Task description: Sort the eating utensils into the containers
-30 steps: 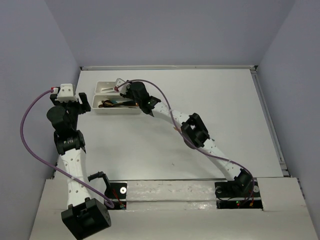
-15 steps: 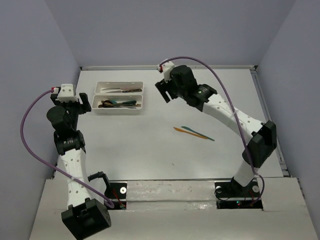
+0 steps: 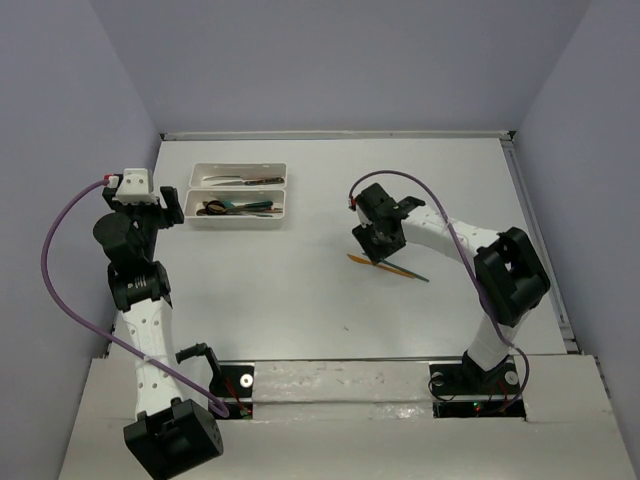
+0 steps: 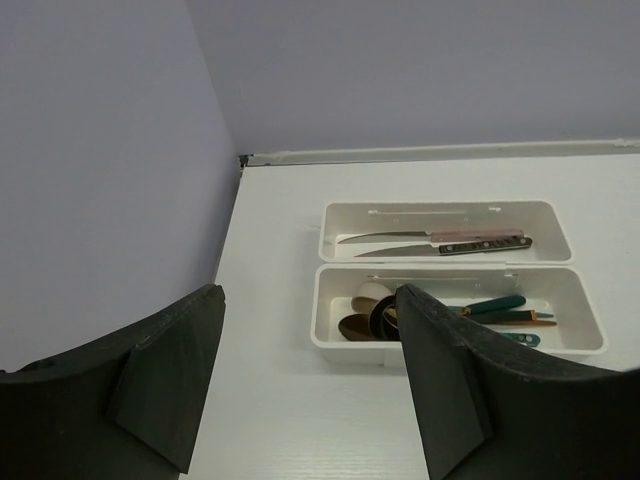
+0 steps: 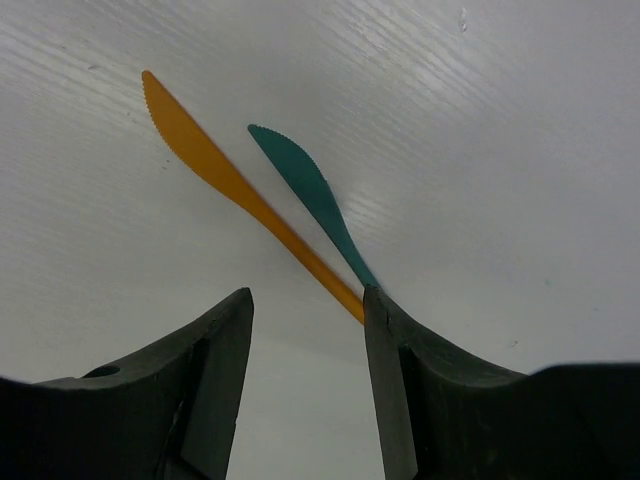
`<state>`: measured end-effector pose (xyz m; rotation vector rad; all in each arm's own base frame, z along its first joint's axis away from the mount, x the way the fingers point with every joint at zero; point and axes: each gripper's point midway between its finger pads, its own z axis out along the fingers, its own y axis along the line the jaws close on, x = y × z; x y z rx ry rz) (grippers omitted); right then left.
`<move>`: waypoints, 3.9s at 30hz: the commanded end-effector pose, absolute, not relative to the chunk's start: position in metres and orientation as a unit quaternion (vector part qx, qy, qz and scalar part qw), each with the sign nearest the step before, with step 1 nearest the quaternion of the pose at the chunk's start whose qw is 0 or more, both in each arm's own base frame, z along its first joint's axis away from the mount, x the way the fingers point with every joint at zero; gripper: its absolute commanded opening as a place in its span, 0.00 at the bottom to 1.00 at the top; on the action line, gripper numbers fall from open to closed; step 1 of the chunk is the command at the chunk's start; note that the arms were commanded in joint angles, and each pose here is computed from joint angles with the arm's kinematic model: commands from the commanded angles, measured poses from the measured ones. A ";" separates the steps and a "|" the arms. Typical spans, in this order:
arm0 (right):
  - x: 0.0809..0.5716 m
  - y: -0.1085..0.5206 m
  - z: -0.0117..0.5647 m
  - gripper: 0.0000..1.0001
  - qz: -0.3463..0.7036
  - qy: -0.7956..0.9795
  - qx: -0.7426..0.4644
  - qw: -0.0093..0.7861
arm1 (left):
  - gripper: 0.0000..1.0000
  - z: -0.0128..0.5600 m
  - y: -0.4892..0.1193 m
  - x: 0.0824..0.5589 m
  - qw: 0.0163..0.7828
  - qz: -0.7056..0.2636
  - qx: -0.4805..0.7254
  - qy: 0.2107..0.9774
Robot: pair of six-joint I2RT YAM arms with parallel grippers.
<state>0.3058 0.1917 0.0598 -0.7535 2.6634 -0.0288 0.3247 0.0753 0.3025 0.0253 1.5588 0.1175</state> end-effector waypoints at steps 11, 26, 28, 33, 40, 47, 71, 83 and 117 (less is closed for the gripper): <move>0.308 0.203 0.054 0.49 0.012 0.946 -0.260 0.195 | 0.81 0.317 0.072 0.323 0.726 0.051 0.022 0.685; 0.303 0.204 0.025 0.45 0.014 0.954 -0.249 0.169 | 0.81 0.317 0.072 0.323 0.727 0.050 0.022 0.684; 0.302 0.204 0.019 0.45 0.013 0.955 -0.250 0.161 | 0.81 0.318 0.072 0.322 0.728 0.052 0.022 0.683; 0.297 0.200 0.009 0.45 0.006 0.957 -0.249 0.148 | 0.81 0.317 0.072 0.322 0.727 0.051 0.021 0.684; 0.287 0.203 0.006 0.37 0.010 0.955 -0.264 0.139 | 0.81 0.317 0.072 0.322 0.728 0.051 0.022 0.684; 0.247 0.206 -0.001 0.38 -0.037 0.949 -0.299 0.092 | 0.81 0.318 0.072 0.322 0.729 0.051 0.022 0.683; 0.220 0.198 0.004 0.27 -0.055 0.968 -0.233 0.071 | 0.81 0.320 0.070 0.321 0.729 0.047 0.025 0.682; 0.240 0.235 0.053 0.00 -0.108 0.910 -0.331 0.224 | 0.81 0.317 0.070 0.322 0.728 0.046 0.025 0.684; 0.538 0.534 0.219 0.00 -0.117 0.489 -0.479 0.719 | 0.82 0.330 0.096 0.316 0.733 0.099 -0.023 0.672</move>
